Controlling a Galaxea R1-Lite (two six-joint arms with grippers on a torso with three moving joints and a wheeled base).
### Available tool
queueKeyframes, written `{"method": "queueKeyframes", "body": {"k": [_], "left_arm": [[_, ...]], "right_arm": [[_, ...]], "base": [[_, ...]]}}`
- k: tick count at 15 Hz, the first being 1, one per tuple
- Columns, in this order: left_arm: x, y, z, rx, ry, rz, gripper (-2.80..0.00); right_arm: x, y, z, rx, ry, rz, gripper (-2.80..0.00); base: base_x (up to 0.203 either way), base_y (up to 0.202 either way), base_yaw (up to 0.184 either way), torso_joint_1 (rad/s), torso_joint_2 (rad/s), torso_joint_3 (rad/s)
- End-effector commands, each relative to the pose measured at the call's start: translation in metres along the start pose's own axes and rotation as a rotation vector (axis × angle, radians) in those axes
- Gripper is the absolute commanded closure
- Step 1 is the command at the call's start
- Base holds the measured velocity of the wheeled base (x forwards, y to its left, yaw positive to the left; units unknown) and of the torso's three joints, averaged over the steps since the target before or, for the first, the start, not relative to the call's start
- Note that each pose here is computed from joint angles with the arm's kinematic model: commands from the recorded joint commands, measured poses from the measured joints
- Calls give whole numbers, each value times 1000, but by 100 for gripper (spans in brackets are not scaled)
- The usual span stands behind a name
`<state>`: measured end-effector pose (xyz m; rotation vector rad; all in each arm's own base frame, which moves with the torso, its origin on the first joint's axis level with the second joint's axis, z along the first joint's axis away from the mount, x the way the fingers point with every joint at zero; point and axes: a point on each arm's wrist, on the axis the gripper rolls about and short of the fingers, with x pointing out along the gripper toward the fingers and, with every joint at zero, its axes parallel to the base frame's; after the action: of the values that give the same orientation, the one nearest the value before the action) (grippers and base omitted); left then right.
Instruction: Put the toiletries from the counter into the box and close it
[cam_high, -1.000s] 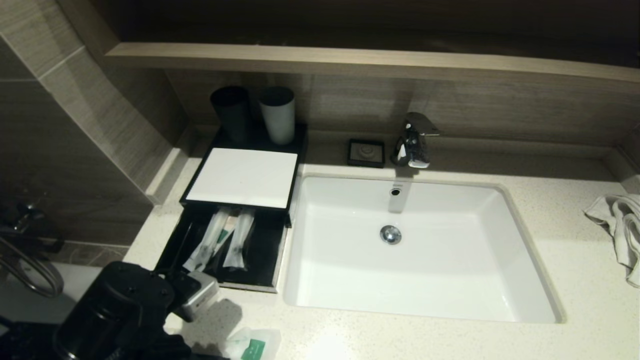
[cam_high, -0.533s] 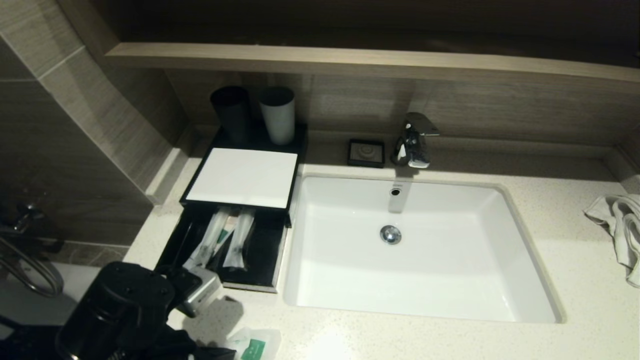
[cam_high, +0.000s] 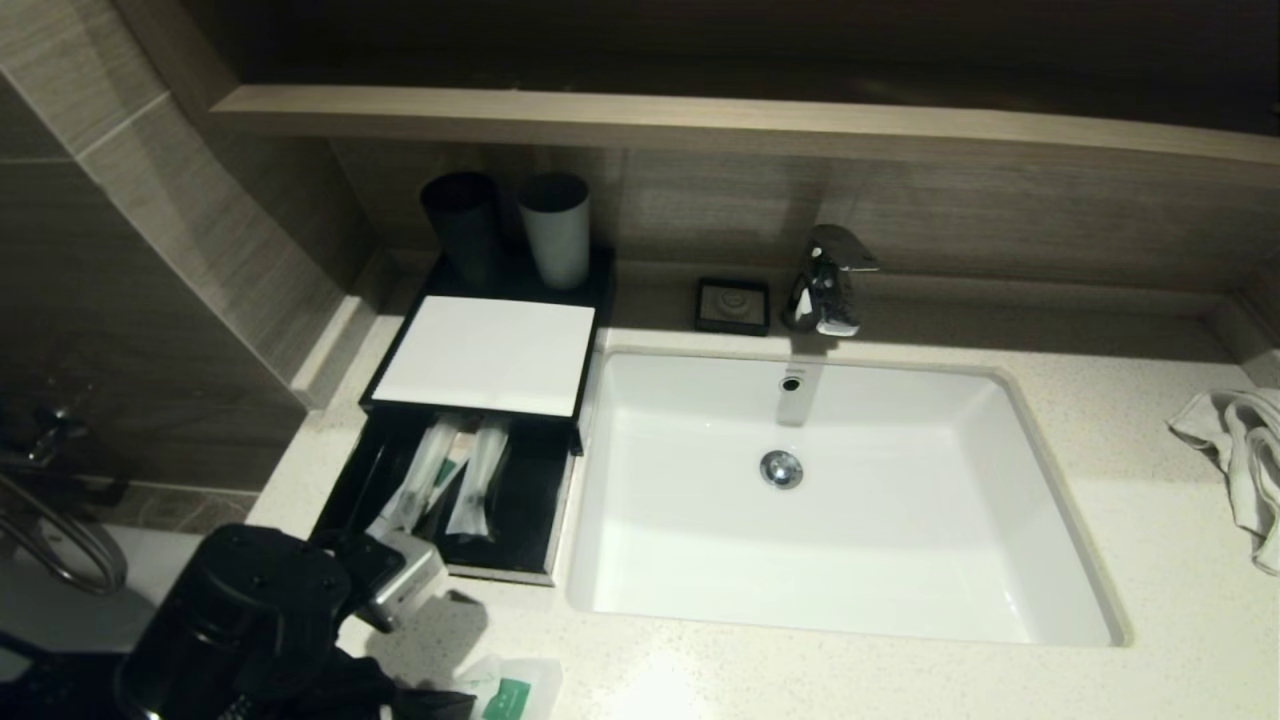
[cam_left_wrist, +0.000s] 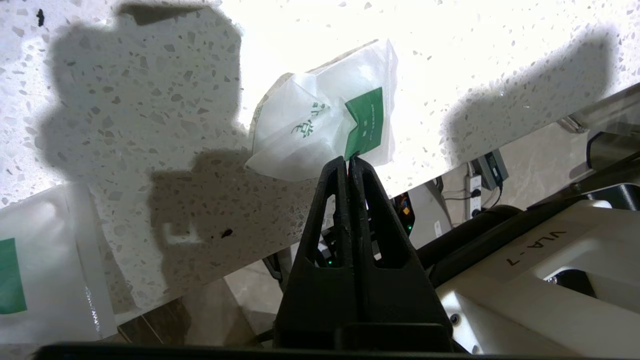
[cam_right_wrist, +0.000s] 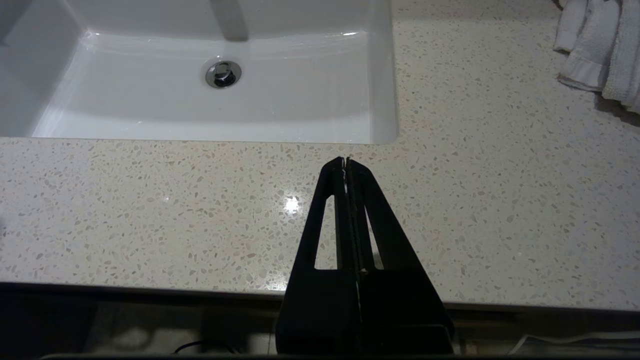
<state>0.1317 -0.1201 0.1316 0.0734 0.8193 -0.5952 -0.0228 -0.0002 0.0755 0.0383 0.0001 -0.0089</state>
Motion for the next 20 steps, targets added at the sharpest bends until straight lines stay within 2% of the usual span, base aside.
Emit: {"method": "queueKeyframes", "body": {"k": [1, 10, 15, 20], "left_arm": [[1, 0, 0, -1, -4, -1, -280], [5, 0, 1, -1, -15, -2, -280], [15, -2, -4, 13, -24, 33, -280], [27, -2, -5, 16, -69, 59, -280]], "right_arm": [[0, 0, 0, 0, 0, 1, 0], [0, 0, 0, 0, 0, 1, 0], [0, 0, 0, 0, 1, 0, 0], [0, 0, 0, 0, 1, 0, 0]], "base": [[0, 0, 0, 0, 0, 0], [0, 0, 0, 0, 0, 0], [0, 0, 0, 0, 0, 0], [0, 0, 0, 0, 0, 0]]}}
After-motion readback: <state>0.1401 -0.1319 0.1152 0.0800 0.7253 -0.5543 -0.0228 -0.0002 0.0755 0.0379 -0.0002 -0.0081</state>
